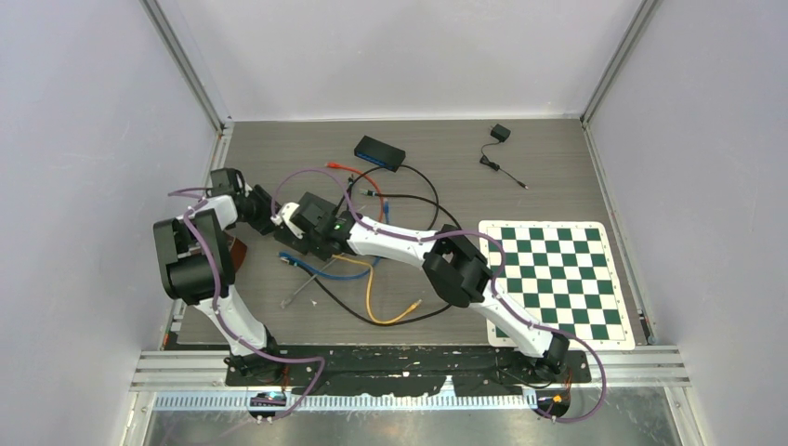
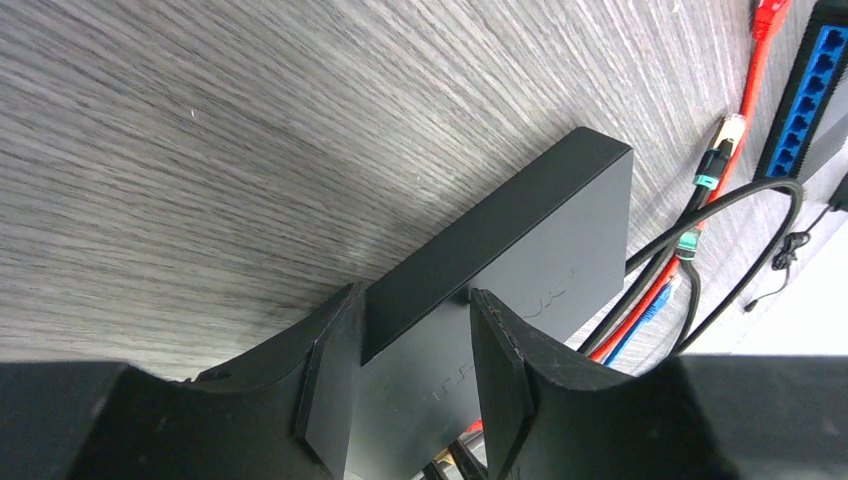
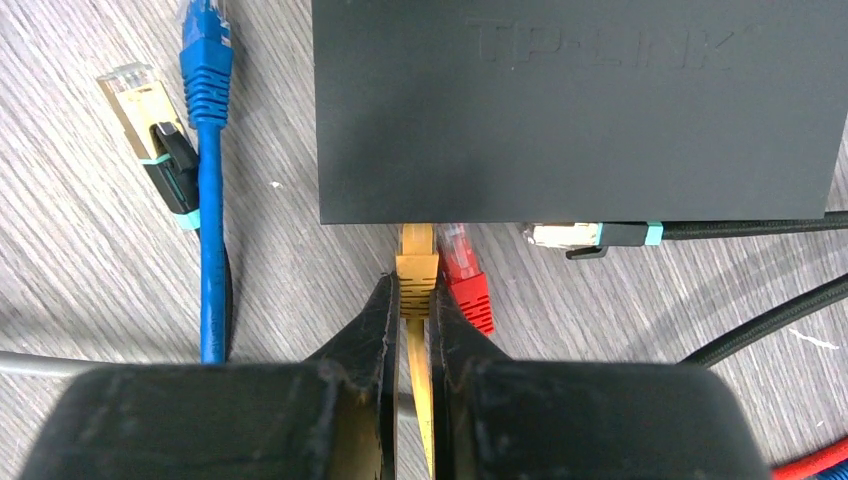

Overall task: Insert the plug into the switch port
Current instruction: Insert the connector into the switch port, then place the switch port at the center of the board, then pick up the connector from the center of the board.

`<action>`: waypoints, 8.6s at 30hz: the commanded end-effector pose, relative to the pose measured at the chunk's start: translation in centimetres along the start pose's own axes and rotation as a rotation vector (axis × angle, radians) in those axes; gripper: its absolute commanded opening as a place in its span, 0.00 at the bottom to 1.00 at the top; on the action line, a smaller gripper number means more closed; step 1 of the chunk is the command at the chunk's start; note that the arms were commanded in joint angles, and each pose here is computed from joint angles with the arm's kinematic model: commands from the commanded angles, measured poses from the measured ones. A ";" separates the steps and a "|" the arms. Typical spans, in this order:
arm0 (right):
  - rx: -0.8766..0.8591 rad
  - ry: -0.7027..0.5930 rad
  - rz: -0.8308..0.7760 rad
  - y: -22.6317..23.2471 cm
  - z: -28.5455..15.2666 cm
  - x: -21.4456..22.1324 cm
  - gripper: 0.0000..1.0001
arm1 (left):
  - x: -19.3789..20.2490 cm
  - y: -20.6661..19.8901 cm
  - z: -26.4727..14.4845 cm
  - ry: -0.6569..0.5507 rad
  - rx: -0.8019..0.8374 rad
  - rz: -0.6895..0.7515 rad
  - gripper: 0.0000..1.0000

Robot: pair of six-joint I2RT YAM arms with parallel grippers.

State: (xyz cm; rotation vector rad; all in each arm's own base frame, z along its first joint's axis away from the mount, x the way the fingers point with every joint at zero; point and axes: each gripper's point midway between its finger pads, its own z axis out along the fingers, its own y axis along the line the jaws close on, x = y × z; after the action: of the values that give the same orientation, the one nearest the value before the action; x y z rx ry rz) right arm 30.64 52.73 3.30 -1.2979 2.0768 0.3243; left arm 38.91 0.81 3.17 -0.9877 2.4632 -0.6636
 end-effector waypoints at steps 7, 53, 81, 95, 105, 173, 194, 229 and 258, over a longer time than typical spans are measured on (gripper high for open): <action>0.128 -0.434 0.117 -4.3 -2.2 -12.3 0.05 | 7.2 -1.2 -0.9 0.244 0.089 -0.146 0.43; -0.082 -0.698 0.135 -5.9 -8.1 -13.4 0.05 | 1.8 -3.5 -8.2 -0.086 0.051 0.093 0.72; -0.158 -0.712 0.170 -4.4 -8.5 -12.0 0.05 | 0.8 -5.3 -3.3 -0.086 0.258 -0.139 0.58; -0.159 -0.698 0.138 -4.7 -7.5 -12.5 0.05 | 1.9 -5.9 -3.5 -0.050 0.323 -0.093 0.00; -0.152 -0.734 0.143 -6.9 -6.4 -15.4 0.05 | 3.8 -6.3 -3.8 -0.002 0.358 0.014 0.00; 0.437 -0.364 0.703 -19.3 -16.0 4.9 0.61 | 2.3 -0.8 -0.6 0.061 0.086 -0.035 0.44; 0.396 -0.257 0.648 -18.1 -17.0 6.5 0.62 | 2.2 -1.2 -2.6 0.037 0.066 -0.029 0.70; -0.273 -0.304 0.374 3.4 -8.1 -3.0 0.52 | 7.0 1.8 -17.4 -0.358 -0.078 0.240 1.00; -0.301 -0.204 0.356 5.7 -3.3 -1.2 0.35 | 8.6 -1.4 -17.5 -0.342 0.140 0.323 0.99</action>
State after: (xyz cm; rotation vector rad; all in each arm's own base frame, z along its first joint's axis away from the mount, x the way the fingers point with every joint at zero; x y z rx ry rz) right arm 24.07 53.10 3.98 -1.0096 2.1942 0.8842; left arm 24.01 -1.57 15.32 -0.6303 2.2273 -0.5027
